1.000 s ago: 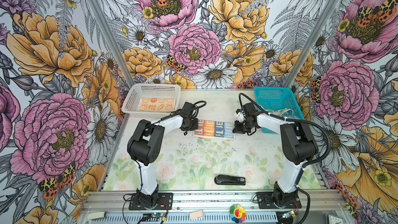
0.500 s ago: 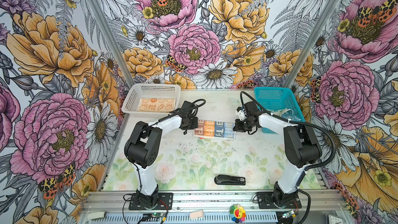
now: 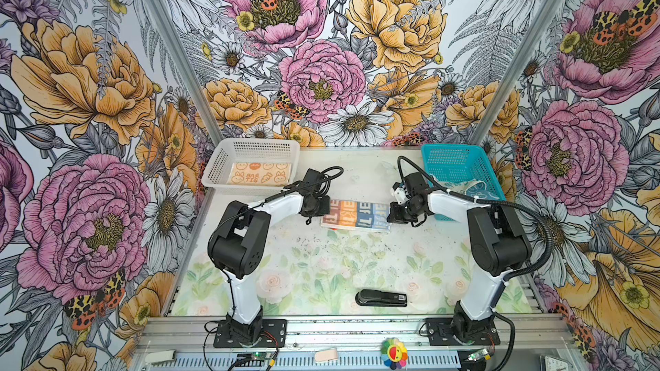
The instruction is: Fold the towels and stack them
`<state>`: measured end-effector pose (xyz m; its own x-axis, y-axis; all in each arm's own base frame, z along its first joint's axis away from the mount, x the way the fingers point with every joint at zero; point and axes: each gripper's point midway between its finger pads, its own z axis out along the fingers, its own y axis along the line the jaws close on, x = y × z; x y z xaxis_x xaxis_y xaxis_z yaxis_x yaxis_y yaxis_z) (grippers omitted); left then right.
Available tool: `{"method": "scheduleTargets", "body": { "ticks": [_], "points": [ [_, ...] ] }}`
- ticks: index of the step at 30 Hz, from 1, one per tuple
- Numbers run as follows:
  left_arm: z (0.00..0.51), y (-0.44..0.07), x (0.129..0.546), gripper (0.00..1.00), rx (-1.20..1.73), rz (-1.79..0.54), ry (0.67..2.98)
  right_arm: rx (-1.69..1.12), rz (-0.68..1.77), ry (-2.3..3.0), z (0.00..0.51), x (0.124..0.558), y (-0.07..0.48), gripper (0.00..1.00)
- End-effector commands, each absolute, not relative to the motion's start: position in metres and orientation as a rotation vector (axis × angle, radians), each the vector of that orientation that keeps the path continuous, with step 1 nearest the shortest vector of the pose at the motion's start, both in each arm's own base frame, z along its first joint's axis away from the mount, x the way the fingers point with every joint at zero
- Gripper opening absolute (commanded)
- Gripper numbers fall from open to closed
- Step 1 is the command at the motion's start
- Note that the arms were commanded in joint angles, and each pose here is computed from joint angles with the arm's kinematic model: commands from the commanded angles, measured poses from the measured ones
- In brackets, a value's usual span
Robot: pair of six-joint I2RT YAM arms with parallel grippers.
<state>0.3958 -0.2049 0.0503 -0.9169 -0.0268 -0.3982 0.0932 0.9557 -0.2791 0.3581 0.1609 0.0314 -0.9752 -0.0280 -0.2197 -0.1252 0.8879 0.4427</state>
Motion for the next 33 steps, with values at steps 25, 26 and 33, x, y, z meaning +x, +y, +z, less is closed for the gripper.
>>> {"method": "scheduleTargets", "body": {
  "ticks": [25,26,33],
  "points": [
    [0.095,-0.206,0.415,0.57,0.015,-0.388,2.591,-0.110,0.709,2.705,0.084,0.361,0.166,0.67],
    [0.107,-0.208,0.415,0.66,0.011,-0.406,2.565,-0.111,0.715,2.693,0.089,0.362,0.166,0.72],
    [0.136,-0.234,0.413,0.99,-0.060,-0.621,2.524,-0.062,0.828,2.652,0.100,0.367,0.179,0.96]
  ]
}}
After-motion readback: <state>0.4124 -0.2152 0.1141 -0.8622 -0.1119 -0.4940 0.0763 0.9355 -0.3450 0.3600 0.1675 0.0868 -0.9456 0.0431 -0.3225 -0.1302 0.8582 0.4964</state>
